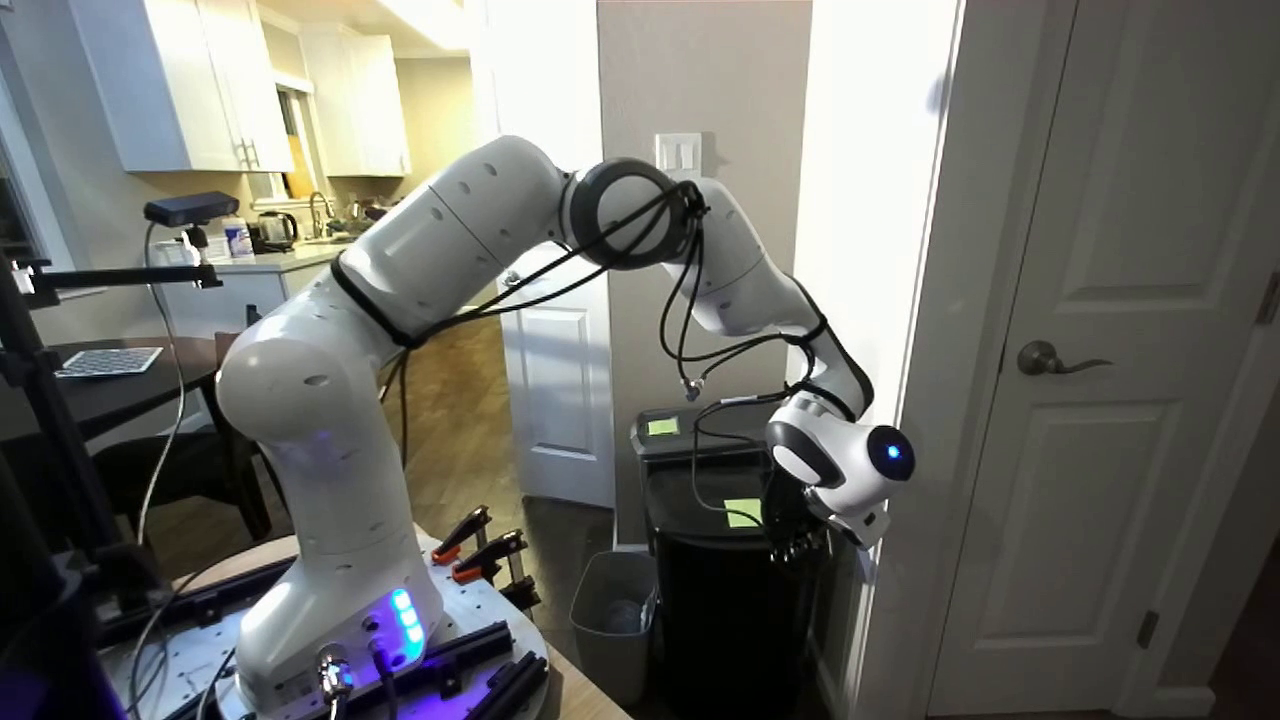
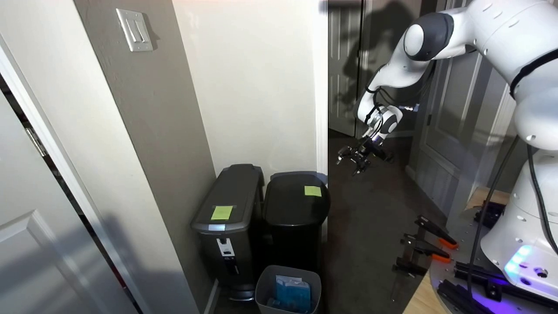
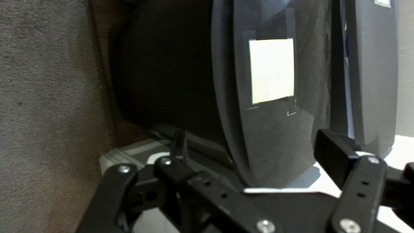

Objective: Open the lid of the black bin

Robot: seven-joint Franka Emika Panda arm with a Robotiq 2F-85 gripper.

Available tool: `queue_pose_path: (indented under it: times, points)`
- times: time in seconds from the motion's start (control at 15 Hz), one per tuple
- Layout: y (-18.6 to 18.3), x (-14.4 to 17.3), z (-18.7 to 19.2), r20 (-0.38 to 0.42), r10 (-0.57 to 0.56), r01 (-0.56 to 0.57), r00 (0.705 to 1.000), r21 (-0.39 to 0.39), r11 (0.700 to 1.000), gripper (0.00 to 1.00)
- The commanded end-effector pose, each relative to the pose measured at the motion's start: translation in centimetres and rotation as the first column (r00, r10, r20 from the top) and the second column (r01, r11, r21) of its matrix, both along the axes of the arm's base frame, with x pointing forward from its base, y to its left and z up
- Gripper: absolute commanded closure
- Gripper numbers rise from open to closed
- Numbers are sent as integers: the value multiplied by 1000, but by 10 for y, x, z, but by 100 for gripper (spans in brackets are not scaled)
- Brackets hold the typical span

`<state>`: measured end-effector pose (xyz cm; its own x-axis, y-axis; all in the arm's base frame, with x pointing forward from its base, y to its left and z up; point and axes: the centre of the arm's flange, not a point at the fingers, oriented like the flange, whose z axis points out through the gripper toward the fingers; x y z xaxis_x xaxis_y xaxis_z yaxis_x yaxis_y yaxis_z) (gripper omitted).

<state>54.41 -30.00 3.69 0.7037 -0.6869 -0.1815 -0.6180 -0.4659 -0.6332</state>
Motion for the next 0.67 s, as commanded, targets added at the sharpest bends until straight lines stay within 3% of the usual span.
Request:
queue_pose_path:
  times: [0.0, 0.4, 0.6]
  points:
    - [-1, 0, 0, -1, 0, 0, 1000, -1, 1000, 0]
    - [-2, -1, 0, -1, -2, 2, 1000, -4, 1000, 0]
    - [-4, 9, -20, 3, 8, -9, 1000, 57, 998, 0]
